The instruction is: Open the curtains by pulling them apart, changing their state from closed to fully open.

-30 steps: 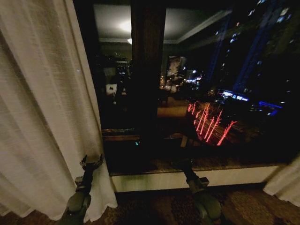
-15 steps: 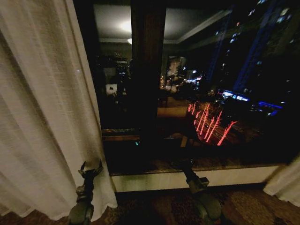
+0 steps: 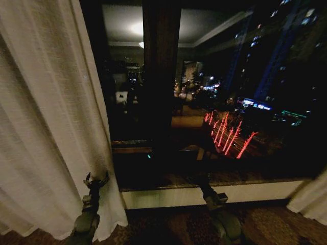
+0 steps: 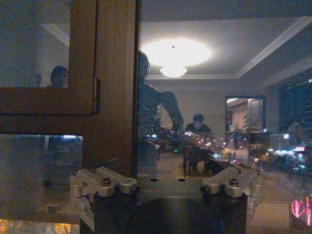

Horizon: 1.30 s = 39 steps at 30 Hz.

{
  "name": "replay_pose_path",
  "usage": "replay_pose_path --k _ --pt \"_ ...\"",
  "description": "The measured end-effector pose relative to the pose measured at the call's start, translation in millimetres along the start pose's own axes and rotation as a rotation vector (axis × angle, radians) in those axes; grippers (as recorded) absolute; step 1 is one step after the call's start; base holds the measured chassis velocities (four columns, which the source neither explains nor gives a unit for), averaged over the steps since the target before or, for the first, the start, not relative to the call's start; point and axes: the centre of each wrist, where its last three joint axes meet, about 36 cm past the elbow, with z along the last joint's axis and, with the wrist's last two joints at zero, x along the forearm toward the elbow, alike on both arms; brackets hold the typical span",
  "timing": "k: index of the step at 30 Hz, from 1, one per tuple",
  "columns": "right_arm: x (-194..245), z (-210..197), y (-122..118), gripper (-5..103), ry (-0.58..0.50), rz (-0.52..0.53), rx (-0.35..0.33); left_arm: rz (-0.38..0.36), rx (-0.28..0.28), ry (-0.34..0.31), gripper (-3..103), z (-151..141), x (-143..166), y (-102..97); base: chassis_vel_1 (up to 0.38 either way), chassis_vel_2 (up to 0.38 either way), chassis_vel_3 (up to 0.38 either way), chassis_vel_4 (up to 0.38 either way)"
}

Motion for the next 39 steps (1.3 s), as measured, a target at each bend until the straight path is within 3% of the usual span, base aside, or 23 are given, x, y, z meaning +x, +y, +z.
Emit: replay_pose_path --k 9,26,39 --pt "0 0 0 100 0.0 0.0 0.0 0.062 0.031 -0.017 100 -7 -21 -20.8 0.0 0.0 0.0 0.0" --pt "0 0 0 100 0.0 0.0 0.0 0.118 0.039 0.014 100 8 2 -43.4 0.0 0.0 0.0 0.0" --pt "0 0 0 100 0.0 0.0 0.0 0.105 0.049 0.014 100 9 -39 -45.3 0.0 0.0 0.0 0.0"
